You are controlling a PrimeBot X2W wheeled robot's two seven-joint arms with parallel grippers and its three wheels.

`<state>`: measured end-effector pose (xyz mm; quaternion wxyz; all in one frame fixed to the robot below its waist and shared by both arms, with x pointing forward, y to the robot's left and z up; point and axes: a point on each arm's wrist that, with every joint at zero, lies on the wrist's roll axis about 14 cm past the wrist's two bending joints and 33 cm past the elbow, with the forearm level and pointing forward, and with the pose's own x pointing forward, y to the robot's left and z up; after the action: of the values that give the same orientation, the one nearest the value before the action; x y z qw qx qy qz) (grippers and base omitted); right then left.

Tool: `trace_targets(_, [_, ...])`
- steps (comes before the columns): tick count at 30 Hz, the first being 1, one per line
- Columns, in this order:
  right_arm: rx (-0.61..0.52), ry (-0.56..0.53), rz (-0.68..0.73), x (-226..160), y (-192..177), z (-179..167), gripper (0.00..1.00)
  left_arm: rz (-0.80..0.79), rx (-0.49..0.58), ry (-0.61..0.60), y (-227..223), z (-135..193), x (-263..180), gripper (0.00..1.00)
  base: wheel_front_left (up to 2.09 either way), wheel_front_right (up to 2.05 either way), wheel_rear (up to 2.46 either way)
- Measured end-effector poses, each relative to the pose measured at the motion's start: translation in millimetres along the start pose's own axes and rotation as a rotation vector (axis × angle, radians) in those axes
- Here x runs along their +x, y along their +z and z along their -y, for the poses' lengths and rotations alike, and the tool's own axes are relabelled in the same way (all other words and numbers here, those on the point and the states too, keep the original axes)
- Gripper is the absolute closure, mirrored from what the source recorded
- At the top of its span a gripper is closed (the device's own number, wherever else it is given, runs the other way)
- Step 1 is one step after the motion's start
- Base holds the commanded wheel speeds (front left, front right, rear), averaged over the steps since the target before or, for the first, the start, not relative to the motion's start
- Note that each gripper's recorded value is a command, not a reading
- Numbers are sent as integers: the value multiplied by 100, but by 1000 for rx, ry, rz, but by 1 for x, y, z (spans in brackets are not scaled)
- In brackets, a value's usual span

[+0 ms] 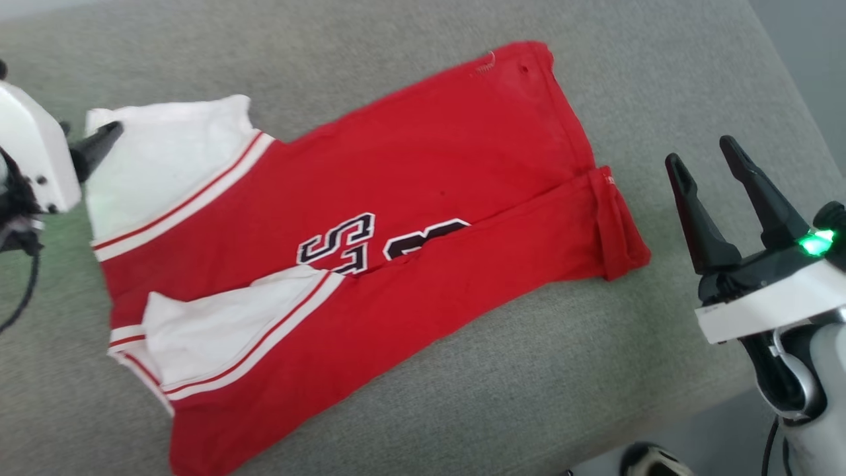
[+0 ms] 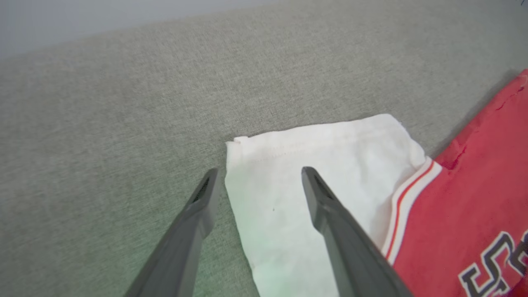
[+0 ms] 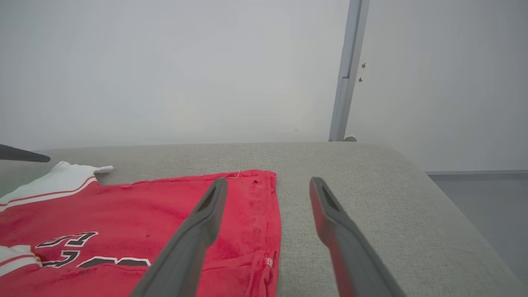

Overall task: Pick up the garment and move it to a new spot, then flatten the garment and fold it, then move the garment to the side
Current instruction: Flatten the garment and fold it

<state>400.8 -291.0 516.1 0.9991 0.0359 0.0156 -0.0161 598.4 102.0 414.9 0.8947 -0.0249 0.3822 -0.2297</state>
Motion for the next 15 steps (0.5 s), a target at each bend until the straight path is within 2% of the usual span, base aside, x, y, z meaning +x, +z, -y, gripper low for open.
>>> trace_targets(3, [3,-14,-20,0,-7,4,0,-137,-21,14,-13,-7,14,0,0,0,0])
trace_targets(10, [4,-30,-78,2,-26,11,0,-314,-46,-15,-25,-7,32,0,0,0,0])
trace_targets(11, [4,-33,-86,2,-28,12,0,-319,-48,-27,-25,-6,34,16,0,0,0])
trace_targets(12, [3,-32,-93,2,-30,13,0,-322,-58,-33,-25,-5,35,54,0,0,0])
trace_targets(13, [-3,-17,-104,7,-31,11,0,-331,-71,-47,-26,-3,35,100,0,0,0])
trace_targets(15, [-23,9,-112,14,-28,8,0,-336,-73,-59,-27,-1,35,100,0,0,0])
